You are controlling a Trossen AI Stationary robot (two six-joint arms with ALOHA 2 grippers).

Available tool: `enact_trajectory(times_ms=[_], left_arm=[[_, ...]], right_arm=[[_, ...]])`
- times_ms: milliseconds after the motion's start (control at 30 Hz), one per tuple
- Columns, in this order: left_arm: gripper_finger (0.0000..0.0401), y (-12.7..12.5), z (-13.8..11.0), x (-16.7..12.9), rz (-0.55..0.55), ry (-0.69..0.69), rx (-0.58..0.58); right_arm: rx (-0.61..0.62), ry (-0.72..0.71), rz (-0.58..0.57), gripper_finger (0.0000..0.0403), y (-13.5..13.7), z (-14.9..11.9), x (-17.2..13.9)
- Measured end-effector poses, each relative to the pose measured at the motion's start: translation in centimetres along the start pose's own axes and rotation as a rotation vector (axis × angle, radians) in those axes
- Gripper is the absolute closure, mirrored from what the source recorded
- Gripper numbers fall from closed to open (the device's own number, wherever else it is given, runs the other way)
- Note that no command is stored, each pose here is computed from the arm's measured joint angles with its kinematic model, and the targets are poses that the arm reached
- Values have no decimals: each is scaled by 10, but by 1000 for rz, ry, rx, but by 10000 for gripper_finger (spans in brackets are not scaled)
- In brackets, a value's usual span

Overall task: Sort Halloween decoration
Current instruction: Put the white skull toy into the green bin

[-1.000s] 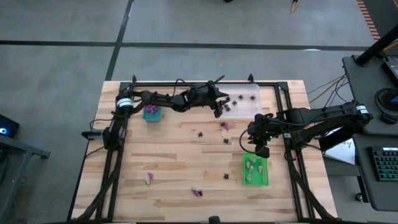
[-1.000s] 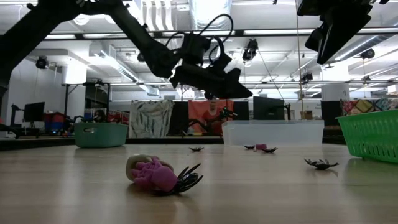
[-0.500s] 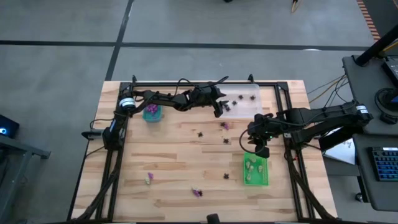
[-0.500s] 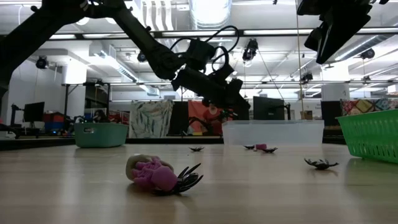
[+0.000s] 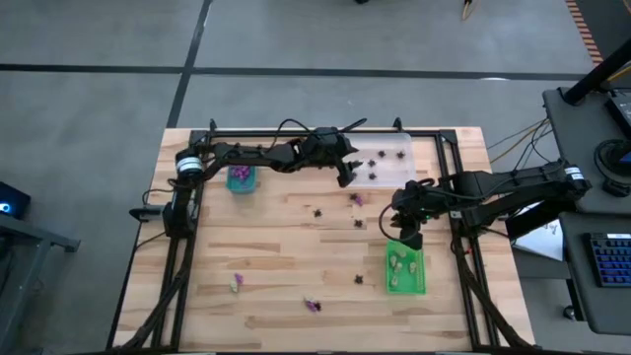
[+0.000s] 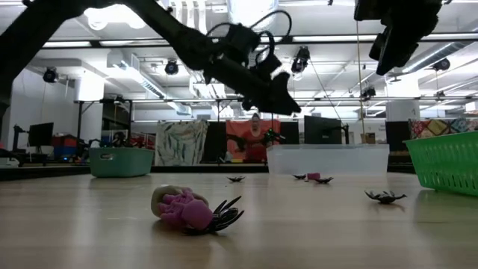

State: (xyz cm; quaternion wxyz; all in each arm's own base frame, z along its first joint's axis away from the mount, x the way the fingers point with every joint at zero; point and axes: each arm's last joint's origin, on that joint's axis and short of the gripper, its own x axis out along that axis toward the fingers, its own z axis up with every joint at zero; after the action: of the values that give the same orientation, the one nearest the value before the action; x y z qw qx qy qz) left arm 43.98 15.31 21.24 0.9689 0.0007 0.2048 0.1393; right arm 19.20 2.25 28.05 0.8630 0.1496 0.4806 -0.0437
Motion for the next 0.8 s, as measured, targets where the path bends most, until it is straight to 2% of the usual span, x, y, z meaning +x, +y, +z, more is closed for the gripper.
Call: enact_trajectory(times_ms=[200,400,633,800], left_arm=[[208,-25,25,-37,-53,-5,13],[209,-60,30,-88,-134,-29,5],[209,-94,11,-148,-186,-17,-84],[209,-111,-10,-182,-224,6,-158]], right_arm=[[156,-24,-38,330,-1,2,2],[173,-1,-47,330,3,8,18],[185,97,-89,330,6,16,46],[151,144,-111,330,11,28,62]])
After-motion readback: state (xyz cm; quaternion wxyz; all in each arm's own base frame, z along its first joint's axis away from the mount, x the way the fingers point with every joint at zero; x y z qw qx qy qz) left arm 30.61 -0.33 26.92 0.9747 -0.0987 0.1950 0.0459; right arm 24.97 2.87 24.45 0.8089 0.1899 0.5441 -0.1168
